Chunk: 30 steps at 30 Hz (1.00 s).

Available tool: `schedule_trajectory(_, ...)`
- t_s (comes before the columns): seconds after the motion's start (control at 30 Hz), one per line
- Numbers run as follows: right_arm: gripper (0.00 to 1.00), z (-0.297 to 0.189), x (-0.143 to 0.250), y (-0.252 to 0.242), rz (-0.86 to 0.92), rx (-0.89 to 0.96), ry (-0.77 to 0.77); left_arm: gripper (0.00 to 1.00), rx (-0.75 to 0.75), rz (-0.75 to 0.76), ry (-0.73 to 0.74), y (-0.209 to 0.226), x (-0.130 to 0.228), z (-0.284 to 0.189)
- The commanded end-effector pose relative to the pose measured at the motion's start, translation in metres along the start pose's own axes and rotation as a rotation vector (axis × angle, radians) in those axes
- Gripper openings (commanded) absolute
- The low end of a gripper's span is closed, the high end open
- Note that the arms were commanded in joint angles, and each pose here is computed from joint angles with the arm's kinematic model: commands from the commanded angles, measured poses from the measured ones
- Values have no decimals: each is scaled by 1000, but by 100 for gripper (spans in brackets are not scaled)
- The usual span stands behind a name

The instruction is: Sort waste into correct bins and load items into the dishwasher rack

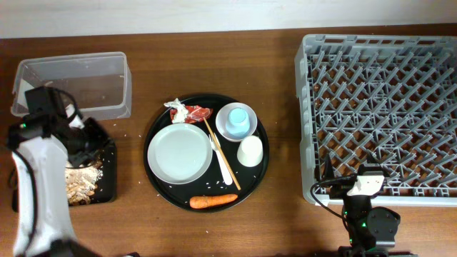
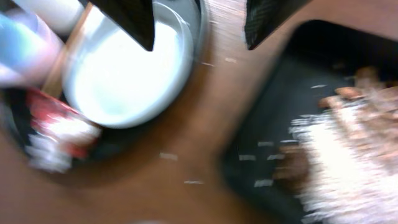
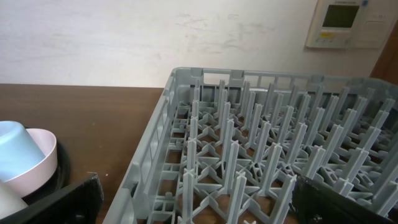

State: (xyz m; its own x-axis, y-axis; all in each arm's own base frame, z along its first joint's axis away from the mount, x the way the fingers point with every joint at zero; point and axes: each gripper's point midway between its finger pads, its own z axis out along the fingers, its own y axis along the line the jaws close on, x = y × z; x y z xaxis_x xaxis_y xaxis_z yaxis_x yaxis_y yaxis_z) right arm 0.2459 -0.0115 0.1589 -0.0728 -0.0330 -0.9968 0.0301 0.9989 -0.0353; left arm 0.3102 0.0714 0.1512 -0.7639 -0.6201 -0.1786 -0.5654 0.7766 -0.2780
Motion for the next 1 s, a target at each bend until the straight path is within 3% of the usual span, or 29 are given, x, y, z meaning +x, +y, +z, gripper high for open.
schedule_trajectory(0.0, 99, 0, 2, -2, -6, 12, 2, 50, 211, 301, -10, -75, 40, -36)
schedule_trajectory(0.07, 99, 0, 2, -2, -6, 12, 2, 60, 249, 482, 61, -113, 86, -36)
schedule_trajectory(0.2, 99, 0, 2, -2, -6, 12, 2, 96, 260, 764, 148, -154, 155, -29)
schedule_trajectory(0.23, 99, 0, 2, -2, -6, 12, 2, 99, 254, 822, 153, -160, 168, -28)
schedule_trajectory(0.33, 99, 0, 2, -2, -6, 12, 2, 99, 215, 932, 137, -166, 189, -27)
schedule_trajectory(0.53, 99, 0, 2, -2, -6, 12, 2, 99, 218, 989, 153, -168, 201, -28)
schedule_trajectory(0.8, 99, 0, 2, -2, -6, 12, 2, 99, 266, 1281, 203, -174, 256, -25)
schedule_trajectory(0.97, 99, 0, 2, -2, -6, 12, 2, 99, 230, 1470, 286, -154, 281, 0)
